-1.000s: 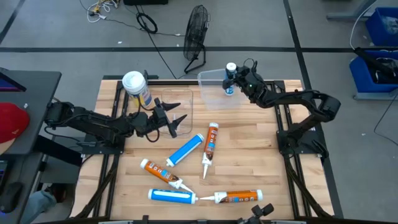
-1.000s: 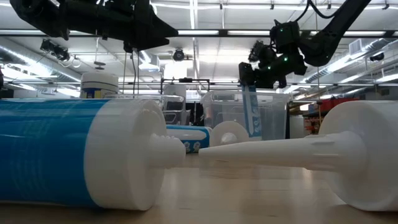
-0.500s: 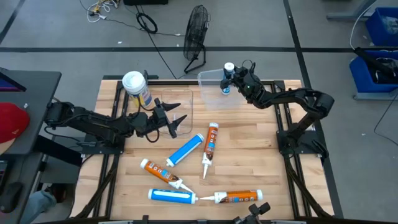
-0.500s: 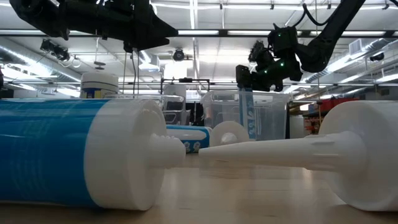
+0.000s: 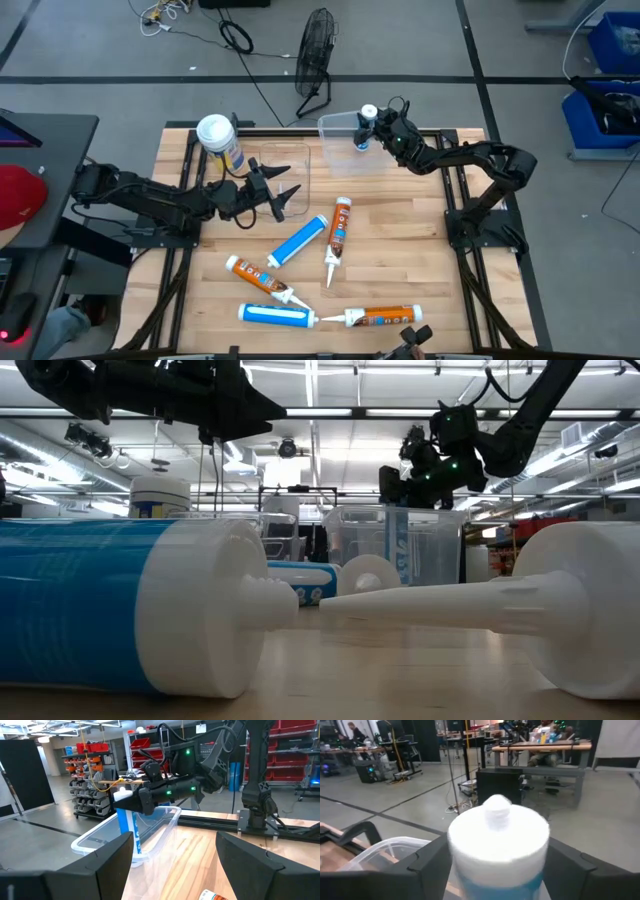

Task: Pick & place silicon tubes, Sealant and Lysol wipes
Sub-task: Put the right blue sealant into the white bin, then put the bottom orange sealant into the transparent bin

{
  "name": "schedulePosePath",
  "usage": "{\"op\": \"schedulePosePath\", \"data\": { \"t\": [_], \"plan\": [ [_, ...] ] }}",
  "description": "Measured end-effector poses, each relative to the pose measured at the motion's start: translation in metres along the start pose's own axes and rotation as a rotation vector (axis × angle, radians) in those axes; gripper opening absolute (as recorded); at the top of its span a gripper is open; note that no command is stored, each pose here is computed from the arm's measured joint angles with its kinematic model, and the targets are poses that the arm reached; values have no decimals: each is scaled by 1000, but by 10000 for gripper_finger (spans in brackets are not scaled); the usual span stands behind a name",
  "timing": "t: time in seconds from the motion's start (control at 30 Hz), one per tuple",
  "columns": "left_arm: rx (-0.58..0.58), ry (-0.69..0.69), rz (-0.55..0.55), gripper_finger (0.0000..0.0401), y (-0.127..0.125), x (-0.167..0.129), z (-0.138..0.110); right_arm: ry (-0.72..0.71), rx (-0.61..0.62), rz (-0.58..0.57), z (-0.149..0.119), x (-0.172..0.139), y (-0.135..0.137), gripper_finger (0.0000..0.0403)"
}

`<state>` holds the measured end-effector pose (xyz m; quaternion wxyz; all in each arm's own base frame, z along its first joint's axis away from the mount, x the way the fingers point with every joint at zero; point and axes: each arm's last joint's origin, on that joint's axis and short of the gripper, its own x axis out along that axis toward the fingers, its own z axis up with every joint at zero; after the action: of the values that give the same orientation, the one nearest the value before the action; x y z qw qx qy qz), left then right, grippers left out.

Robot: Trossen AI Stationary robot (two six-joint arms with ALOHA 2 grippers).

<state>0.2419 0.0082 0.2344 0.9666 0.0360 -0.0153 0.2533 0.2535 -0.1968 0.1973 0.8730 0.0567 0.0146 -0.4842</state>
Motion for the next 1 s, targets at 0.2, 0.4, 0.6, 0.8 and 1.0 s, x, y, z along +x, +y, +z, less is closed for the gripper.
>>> {"op": "schedulePosePath", "data": {
  "t": [0.2,0.4,0.6,0.8,1.0],
  "plan": [
    [-2,0,0,289,0,0,0,3,17,26,1,-1,1,275],
    [-22,0,0,289,0,0,0,-5,15,31,14,-8,0,285],
    [-21,0,0,289,0,0,0,19,0,33,29,-20,-3,313],
    [-16,6,0,289,0,0,-1,-10,4,69,53,-41,-2,352],
    [-7,39,-12,289,-2,-1,-4,-37,10,219,82,-79,5,367]
  ]
}}
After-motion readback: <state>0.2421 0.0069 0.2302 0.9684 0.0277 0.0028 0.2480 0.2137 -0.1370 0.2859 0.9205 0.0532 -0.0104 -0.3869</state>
